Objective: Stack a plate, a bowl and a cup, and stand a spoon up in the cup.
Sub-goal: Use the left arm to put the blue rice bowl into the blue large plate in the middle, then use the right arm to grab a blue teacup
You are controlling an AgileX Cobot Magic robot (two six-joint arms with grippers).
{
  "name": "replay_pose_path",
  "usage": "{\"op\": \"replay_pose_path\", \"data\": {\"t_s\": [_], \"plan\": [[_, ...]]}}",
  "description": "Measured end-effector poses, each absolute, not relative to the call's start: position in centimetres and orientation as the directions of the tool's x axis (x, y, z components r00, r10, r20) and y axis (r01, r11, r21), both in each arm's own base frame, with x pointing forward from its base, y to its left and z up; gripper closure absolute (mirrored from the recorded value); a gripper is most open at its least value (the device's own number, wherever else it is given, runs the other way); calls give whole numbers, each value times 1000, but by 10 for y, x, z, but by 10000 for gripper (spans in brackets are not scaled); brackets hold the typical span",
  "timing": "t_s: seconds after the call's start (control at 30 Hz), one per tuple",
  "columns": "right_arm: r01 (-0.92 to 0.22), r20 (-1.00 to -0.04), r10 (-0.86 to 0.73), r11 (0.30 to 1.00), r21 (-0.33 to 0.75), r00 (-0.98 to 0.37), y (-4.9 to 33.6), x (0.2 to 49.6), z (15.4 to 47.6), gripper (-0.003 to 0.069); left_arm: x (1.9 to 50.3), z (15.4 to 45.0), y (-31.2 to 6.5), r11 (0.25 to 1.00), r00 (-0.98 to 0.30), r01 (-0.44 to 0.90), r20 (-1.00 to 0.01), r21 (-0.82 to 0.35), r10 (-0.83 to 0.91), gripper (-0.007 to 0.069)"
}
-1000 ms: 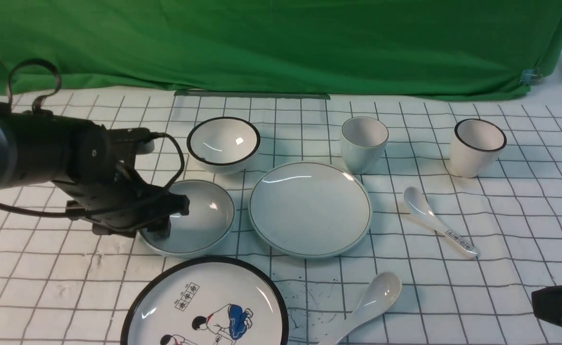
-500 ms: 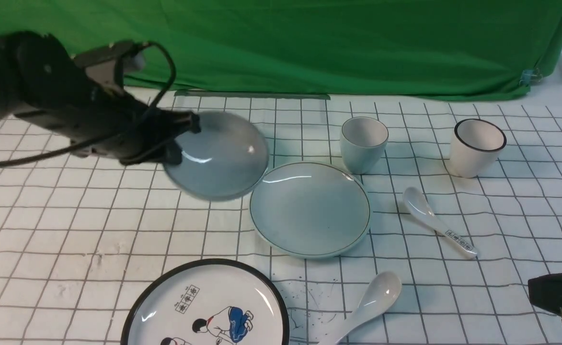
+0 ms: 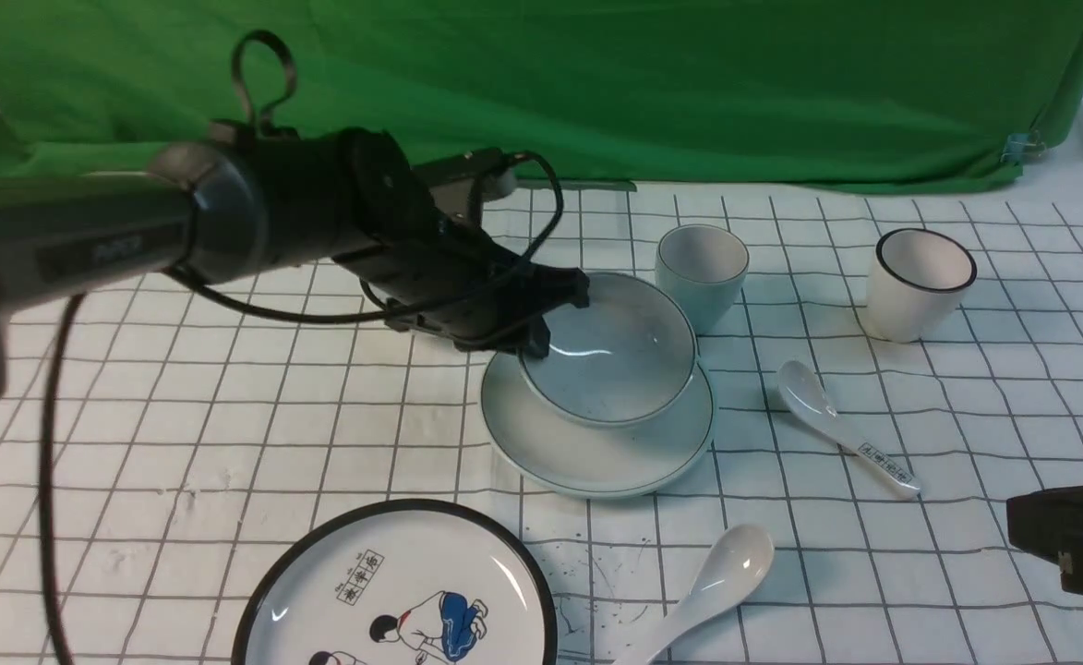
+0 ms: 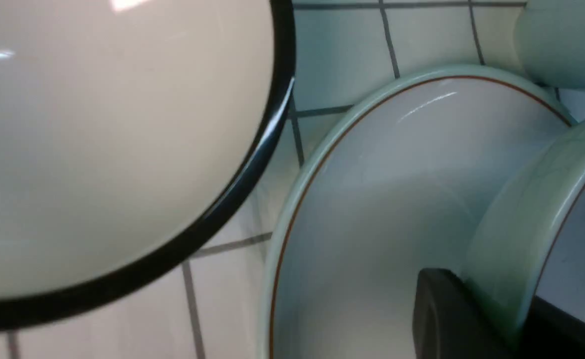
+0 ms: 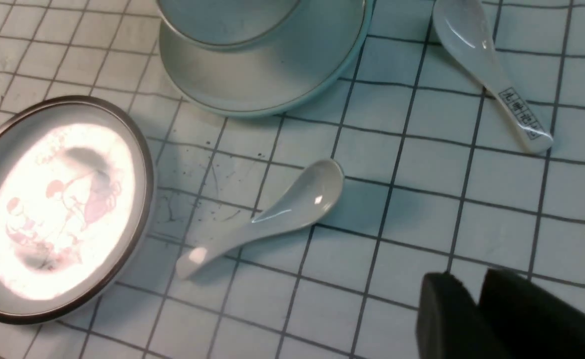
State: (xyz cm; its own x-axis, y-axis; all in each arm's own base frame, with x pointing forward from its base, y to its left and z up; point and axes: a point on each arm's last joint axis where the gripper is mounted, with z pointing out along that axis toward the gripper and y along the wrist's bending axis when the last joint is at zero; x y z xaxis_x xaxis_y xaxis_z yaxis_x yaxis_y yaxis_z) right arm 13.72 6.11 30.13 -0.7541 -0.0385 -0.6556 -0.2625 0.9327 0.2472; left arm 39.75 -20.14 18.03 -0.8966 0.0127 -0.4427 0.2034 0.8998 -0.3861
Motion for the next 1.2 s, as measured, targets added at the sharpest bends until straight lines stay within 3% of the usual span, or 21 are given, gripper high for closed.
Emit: {"op": "replay_pose_path", "data": {"t_s": [0.3, 0.57, 0.7, 0.73, 0.77, 0.83, 0.93, 1.03, 1.2], "plan": [[-263, -657, -63, 941, 211, -751, 62, 147, 299, 506, 404, 169, -206, 900, -905, 199, -424, -387, 18, 536], [-273, -687, -98, 950, 151, -720, 77, 203, 327, 476, 401, 172, -207, 898, -915, 208, -402, -389, 37, 328], [-280, -686, -113, 950, 136, -719, 97, 262, 340, 347, 391, 196, -201, 898, -919, 263, -375, -354, 121, 288], [-288, -690, -124, 949, 128, -713, 104, 284, 343, 281, 384, 213, -197, 896, -912, 291, -380, -336, 154, 301], [-290, -689, -126, 949, 127, -714, 106, 290, 342, 271, 383, 215, -197, 896, -910, 295, -382, -333, 158, 301], [-297, -674, -144, 948, 117, -725, 118, 325, 333, 162, 371, 244, -190, 892, -888, 338, -416, -301, 197, 379], [-302, -639, -166, 947, 108, -751, 133, 369, 311, 78, 354, 273, -181, 887, -859, 378, -458, -264, 229, 505], [-297, -607, -176, 949, 104, -775, 143, 404, 291, 67, 334, 295, -171, 881, -833, 408, -493, -239, 252, 603], [-257, -537, -164, 961, 103, -827, 140, 450, 252, 85, 302, 316, -155, 880, -804, 432, -527, -199, 276, 625]]}}
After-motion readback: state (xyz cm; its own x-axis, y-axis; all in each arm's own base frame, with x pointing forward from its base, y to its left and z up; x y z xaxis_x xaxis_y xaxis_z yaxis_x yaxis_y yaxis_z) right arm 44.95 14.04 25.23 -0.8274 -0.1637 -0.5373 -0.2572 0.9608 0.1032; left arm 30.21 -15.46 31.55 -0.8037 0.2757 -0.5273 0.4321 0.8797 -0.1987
